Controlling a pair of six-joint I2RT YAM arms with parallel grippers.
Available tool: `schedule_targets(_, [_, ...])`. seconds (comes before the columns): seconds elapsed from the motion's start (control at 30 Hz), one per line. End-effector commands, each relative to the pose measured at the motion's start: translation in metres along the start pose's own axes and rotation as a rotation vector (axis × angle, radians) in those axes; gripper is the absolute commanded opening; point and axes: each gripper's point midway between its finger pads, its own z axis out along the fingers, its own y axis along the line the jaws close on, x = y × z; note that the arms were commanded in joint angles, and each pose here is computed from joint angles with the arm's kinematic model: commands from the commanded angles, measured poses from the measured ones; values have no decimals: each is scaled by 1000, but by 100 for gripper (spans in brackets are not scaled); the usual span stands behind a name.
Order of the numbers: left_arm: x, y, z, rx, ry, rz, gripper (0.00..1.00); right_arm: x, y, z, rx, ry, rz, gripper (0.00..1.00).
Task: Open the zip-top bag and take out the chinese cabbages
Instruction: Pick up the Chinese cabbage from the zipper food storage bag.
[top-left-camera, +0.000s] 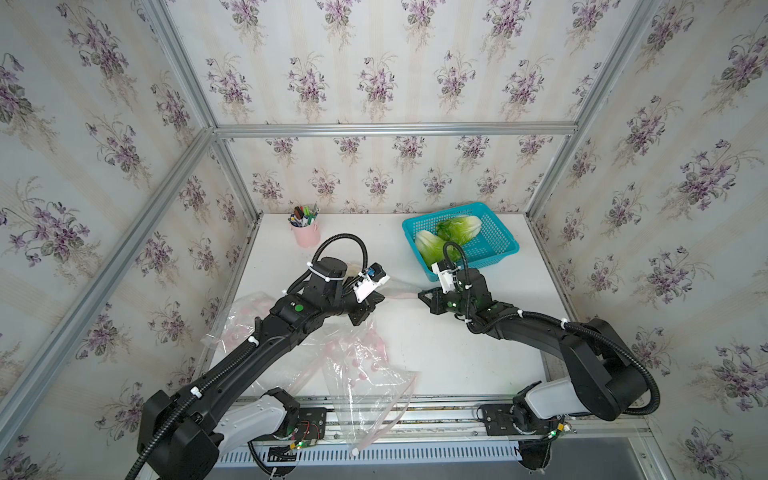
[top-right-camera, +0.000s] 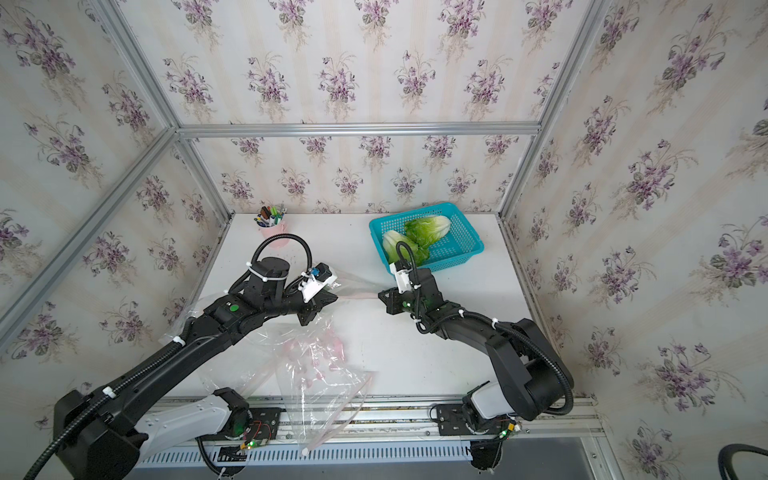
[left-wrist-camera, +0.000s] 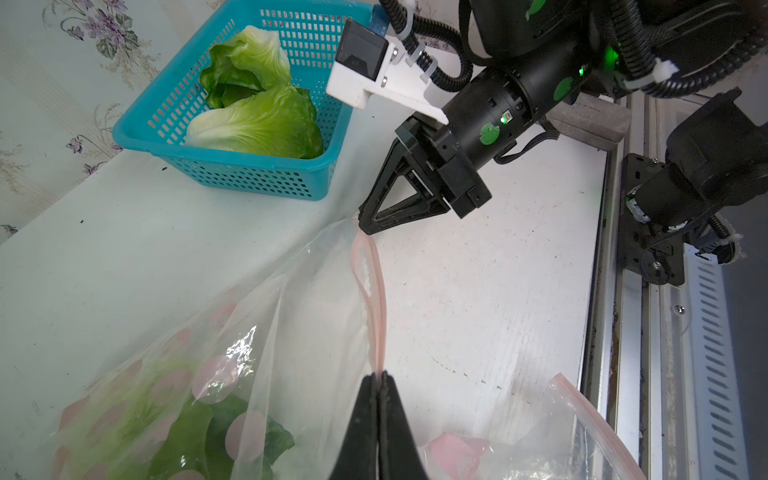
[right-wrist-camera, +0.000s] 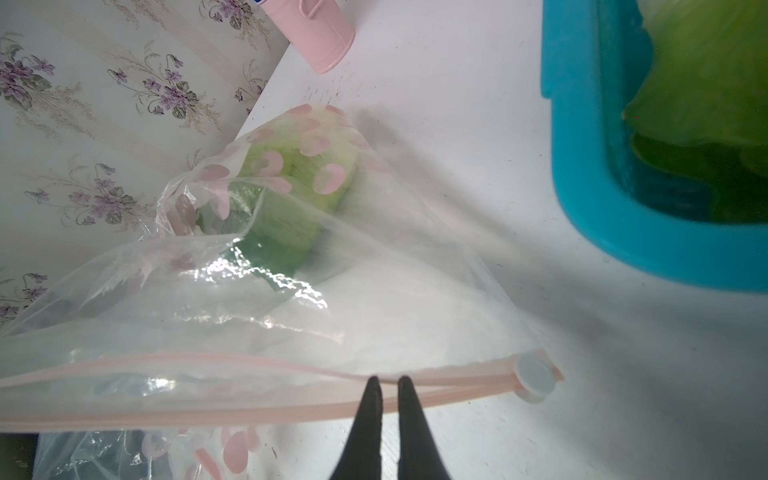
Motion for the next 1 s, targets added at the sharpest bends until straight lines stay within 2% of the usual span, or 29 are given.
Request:
schedule_targets(0.0, [-4,1,-1,-4,-11,7,0,-8,5,4,-23,-21,-6,9])
schedule_targets(0.2, [-3,1,-1,-7,-9,5,0,4,18,15,-50,30,-39,9])
schedule_targets(0.8, [-4,6,3,-22,3,-10,0,42,34,9,-89,92,-41,9])
schedule_targets(0.97, [-4,2,3,-3,1,-4,0,27,44,14,-129,30,-82,18])
